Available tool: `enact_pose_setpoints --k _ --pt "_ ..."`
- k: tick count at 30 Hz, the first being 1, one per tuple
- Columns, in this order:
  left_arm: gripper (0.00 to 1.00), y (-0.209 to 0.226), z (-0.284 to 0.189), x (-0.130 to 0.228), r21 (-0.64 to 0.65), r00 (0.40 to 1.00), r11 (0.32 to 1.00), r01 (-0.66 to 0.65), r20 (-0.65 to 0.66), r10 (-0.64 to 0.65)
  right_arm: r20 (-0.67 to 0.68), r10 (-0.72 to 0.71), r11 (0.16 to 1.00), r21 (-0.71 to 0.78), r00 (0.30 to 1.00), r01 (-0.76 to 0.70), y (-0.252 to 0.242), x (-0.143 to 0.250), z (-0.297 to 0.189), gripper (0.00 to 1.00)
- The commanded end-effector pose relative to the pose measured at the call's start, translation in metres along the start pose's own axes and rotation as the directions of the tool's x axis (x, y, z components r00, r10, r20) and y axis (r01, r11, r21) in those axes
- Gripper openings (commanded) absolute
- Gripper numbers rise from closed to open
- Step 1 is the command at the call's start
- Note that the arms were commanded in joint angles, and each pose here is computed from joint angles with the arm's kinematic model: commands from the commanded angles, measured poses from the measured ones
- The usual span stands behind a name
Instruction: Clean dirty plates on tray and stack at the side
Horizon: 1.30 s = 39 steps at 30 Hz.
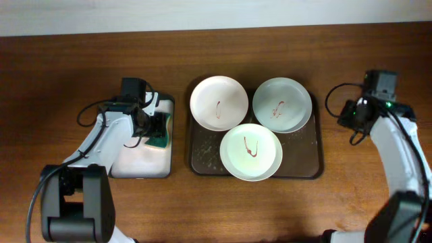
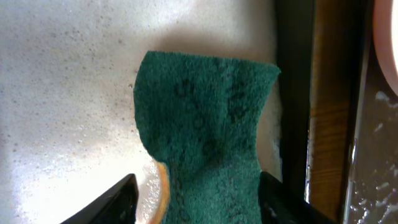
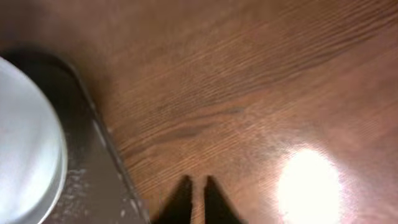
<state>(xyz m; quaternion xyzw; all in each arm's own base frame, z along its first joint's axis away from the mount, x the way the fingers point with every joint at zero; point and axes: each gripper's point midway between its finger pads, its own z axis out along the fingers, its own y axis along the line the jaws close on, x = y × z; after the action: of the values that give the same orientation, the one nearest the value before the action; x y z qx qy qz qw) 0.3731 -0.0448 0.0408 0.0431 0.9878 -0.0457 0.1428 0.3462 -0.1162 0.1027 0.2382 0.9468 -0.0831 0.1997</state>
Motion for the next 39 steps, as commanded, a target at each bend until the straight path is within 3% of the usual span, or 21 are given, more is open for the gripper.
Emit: enact_pose_setpoints --k 1,5,17,22,34,35,37,39 --pt "0.61 -0.001 0.003 -0.001 0.014 1.0 1.0 0.003 -0.007 -0.003 -0.07 -0.002 0.999 -0.043 0.998 -0.001 0.014 0.006 0.035 0.04" --pt "0.61 -0.001 0.003 -0.001 0.014 1.0 1.0 0.003 -0.006 -0.003 -0.084 -0.003 0.997 -0.072 0.996 -0.003 0.025 0.005 0.067 0.04" --pt "0.62 -0.001 0.003 -0.001 0.014 1.0 1.0 0.003 -0.007 -0.003 -0.121 -0.014 0.97 -0.244 0.993 -0.016 0.062 0.012 0.1 0.04" --pt "0.62 -0.001 0.003 -0.001 0.014 1.0 1.0 0.003 -0.007 -0.003 -0.124 -0.116 0.905 -0.421 0.986 0.053 0.09 0.02 0.091 0.04" --pt "0.62 -0.001 0.003 -0.001 0.014 1.0 1.0 0.003 -0.006 -0.003 -0.118 -0.19 0.879 -0.463 0.975 0.115 0.115 0.03 0.084 0.04" --pt "0.63 -0.001 0.003 -0.001 0.014 1.0 1.0 0.003 -0.006 -0.003 -0.121 -0.19 0.879 -0.463 0.974 0.114 0.115 0.031 0.084 0.06" --pt "0.61 -0.001 0.003 -0.001 0.014 1.0 1.0 0.003 -0.006 -0.003 -0.128 -0.189 0.882 -0.458 0.974 0.111 0.113 0.03 0.081 0.32" --pt "0.58 -0.001 0.003 -0.001 0.014 1.0 1.0 0.003 -0.006 -0.003 -0.125 -0.186 0.886 -0.449 0.974 0.112 0.111 0.021 0.068 0.38"
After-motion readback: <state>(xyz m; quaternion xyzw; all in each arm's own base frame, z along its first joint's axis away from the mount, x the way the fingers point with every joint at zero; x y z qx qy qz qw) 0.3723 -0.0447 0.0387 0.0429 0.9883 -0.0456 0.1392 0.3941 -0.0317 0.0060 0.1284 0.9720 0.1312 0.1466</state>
